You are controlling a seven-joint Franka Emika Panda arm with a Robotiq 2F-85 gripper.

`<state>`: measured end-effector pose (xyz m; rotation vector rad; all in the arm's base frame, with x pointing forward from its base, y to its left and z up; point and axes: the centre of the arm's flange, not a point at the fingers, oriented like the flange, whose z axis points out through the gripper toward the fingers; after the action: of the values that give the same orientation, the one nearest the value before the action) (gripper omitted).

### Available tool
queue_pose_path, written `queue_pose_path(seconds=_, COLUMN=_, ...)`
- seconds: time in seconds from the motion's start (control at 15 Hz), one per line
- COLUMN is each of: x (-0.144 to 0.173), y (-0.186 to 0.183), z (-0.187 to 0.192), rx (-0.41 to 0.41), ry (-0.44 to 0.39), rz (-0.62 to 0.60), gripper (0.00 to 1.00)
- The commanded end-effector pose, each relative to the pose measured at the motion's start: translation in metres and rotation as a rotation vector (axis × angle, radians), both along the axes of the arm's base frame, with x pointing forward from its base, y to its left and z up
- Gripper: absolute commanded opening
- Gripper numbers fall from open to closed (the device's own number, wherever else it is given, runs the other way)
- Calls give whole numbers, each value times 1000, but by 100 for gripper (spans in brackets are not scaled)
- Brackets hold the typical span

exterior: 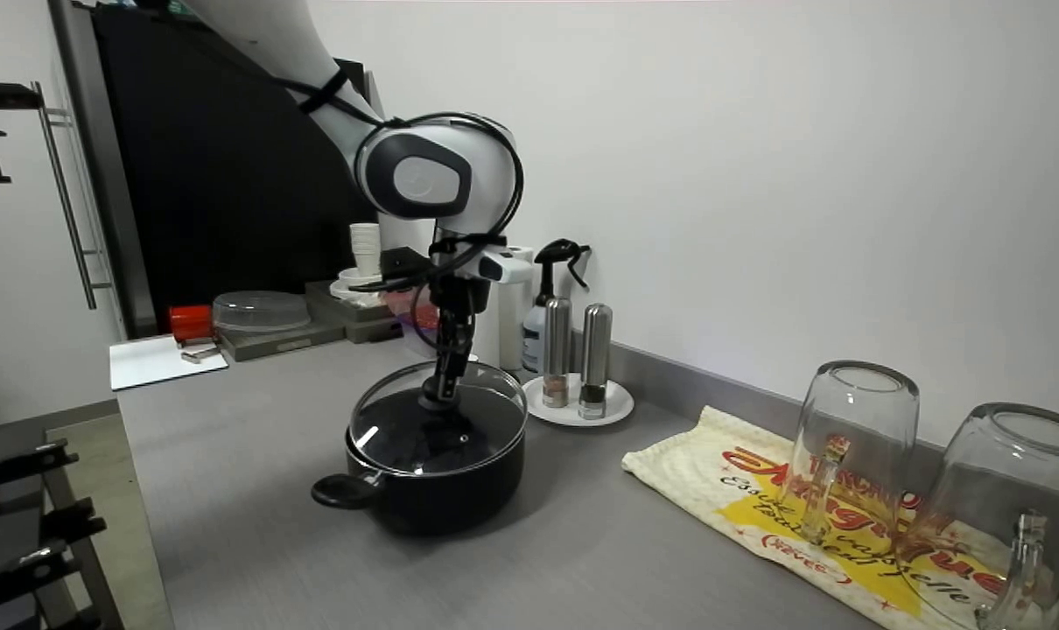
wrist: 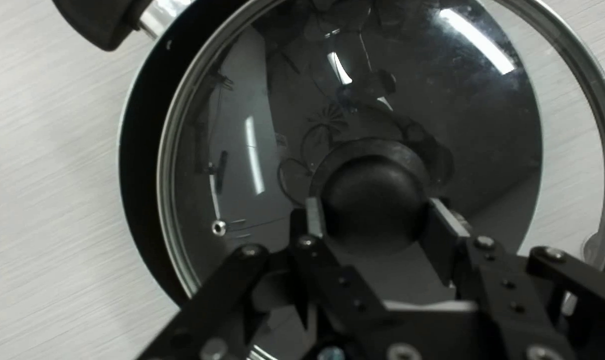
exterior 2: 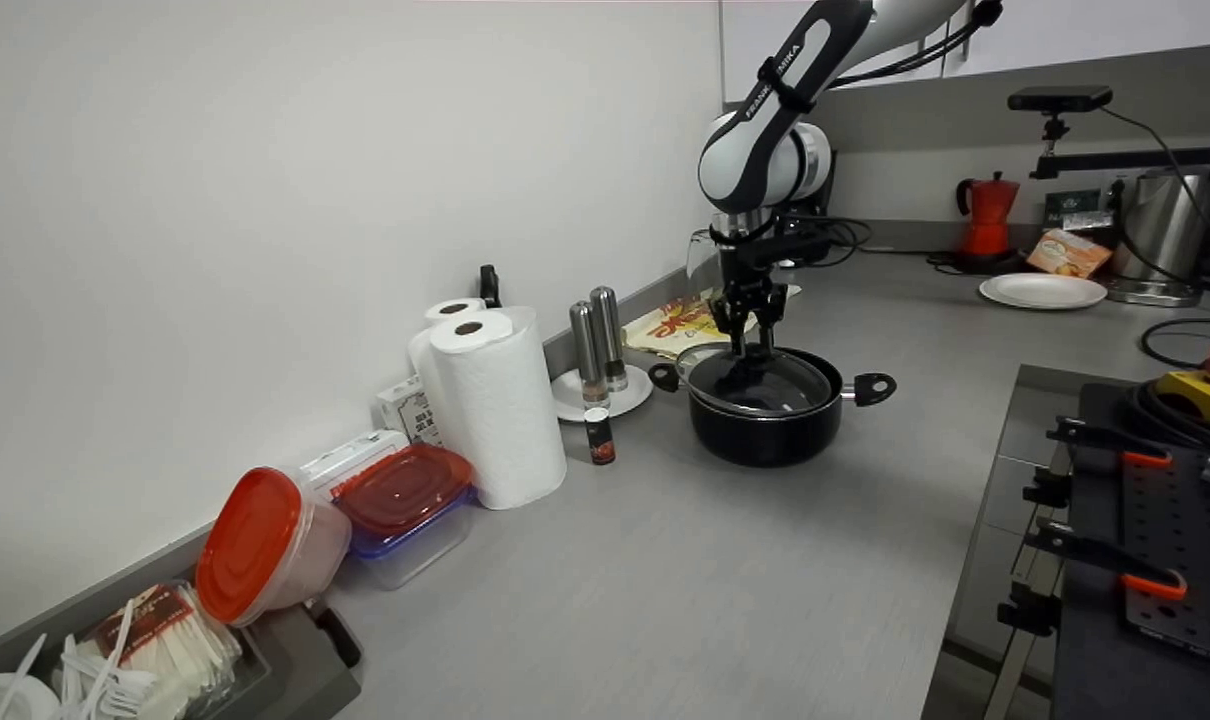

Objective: Remove the lid from the black pot and put it on the table

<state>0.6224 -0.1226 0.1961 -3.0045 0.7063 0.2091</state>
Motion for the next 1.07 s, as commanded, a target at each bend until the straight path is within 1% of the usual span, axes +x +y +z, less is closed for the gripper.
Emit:
queue_pose_path(seconds=0.0, x=-5, y=19, z=58, rx=24, ry=-103, rz=16, gripper=24)
queue_pose_path(seconds=0.2, x=-2, y=48, z=103, rx=9, ry=-163, rz=79, gripper=24)
queue_pose_path(seconds=0.4, x=7, y=100, z=138, rx=-10, ry=-178, rz=190, gripper=24)
queue_pose_path(seconds=0.53, x=15, y=149, z=151, rx=-21, ry=-163, rz=292, gripper=24)
queue_pose_path(seconds=0.67, x=15, y=214, z=157, rx=-43, ry=-149, rz=423, gripper=24)
queue_pose_path(seconds=0.8, x=11, y=277, z=156, rx=-63, ry=-128, rz=548, gripper=24)
queue_pose_path(seconds=1.0, x=1, y=374, z=138, rx=-103, ry=-84, rz=736, gripper=24)
